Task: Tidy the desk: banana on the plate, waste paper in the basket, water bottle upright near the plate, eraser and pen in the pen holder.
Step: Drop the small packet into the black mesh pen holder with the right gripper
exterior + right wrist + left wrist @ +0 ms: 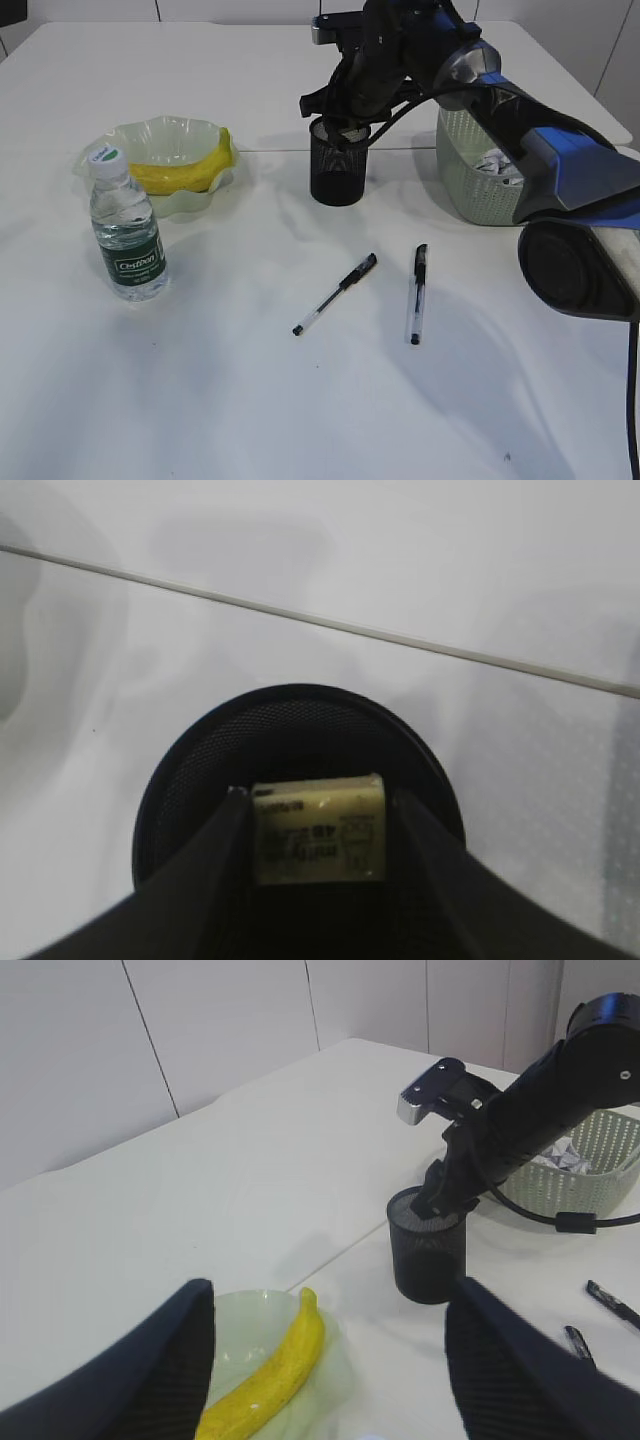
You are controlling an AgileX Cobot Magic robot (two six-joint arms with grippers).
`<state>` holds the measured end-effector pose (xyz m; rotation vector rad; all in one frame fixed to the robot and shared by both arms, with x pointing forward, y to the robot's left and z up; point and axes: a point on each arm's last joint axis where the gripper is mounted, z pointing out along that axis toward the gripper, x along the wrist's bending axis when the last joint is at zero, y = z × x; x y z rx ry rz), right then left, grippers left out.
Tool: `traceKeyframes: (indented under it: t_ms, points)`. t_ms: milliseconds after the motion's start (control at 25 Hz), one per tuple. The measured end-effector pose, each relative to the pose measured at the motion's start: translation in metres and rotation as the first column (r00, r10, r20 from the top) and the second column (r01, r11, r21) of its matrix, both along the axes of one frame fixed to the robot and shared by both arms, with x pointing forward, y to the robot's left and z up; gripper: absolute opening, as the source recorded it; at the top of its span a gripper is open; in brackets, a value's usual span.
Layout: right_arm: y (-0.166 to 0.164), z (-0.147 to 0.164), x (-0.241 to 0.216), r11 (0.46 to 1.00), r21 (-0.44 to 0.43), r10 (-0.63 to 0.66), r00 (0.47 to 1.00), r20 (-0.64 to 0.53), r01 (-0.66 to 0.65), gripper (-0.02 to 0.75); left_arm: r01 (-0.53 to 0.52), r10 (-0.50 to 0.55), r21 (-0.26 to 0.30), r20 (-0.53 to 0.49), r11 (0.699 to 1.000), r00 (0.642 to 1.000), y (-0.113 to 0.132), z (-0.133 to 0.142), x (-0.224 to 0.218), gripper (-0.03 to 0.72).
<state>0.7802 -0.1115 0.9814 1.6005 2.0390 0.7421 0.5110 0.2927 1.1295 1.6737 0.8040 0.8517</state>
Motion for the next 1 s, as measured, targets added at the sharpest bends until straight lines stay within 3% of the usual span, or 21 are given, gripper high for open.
traceKeyframes:
  t_ms: [480, 1000]
  points:
    - [0.0000, 0.0000, 0.0000, 1.000, 0.001, -0.001, 1.000, 0.000, 0.001, 0.360, 0.000, 0.000, 0.000, 0.000, 1.000, 1.000, 0.0000, 0.0000, 0.0000, 0.505]
    - [-0.0002, 0.0023, -0.0006, 1.000, 0.015, -0.018, 1.000, -0.003, 0.018, 0.369, 0.000, 0.000, 0.000, 0.000, 1.000, 1.000, 0.0000, 0.0000, 0.0000, 0.505]
